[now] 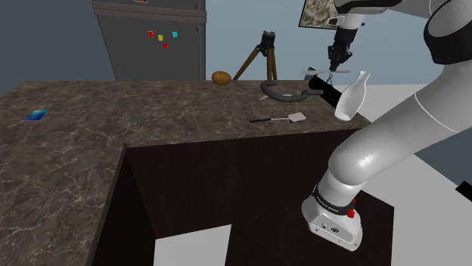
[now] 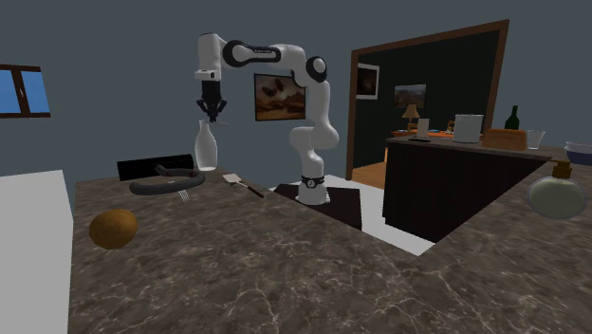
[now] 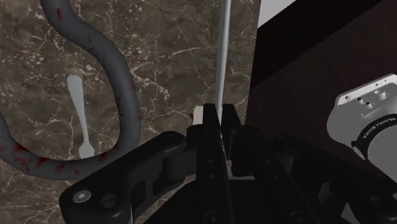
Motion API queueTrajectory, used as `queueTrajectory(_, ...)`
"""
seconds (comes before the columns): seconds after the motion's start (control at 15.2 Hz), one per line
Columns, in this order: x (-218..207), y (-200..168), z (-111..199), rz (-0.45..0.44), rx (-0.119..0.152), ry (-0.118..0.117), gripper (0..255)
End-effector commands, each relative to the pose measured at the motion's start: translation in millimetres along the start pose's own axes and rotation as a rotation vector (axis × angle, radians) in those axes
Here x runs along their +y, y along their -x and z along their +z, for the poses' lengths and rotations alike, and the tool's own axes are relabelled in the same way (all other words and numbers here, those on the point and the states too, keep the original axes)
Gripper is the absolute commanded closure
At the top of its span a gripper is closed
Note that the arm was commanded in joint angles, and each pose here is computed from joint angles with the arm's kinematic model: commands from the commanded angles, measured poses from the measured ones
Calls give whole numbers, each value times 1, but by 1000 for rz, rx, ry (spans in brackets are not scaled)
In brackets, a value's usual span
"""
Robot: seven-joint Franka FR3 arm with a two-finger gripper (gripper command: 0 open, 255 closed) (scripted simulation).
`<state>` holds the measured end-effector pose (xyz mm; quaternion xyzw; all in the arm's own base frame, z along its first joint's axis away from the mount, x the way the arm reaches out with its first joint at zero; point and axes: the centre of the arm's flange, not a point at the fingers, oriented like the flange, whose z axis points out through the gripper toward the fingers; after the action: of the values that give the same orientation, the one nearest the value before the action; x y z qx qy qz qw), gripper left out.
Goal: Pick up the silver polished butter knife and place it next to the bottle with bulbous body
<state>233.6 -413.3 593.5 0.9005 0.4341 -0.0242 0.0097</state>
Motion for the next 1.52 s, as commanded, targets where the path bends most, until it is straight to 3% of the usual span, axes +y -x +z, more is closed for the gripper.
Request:
queueTrajectory(0.0,1,-1,11,0,0,0,255)
queueTrajectory(1.45,1,-7,127,0,0,0,255)
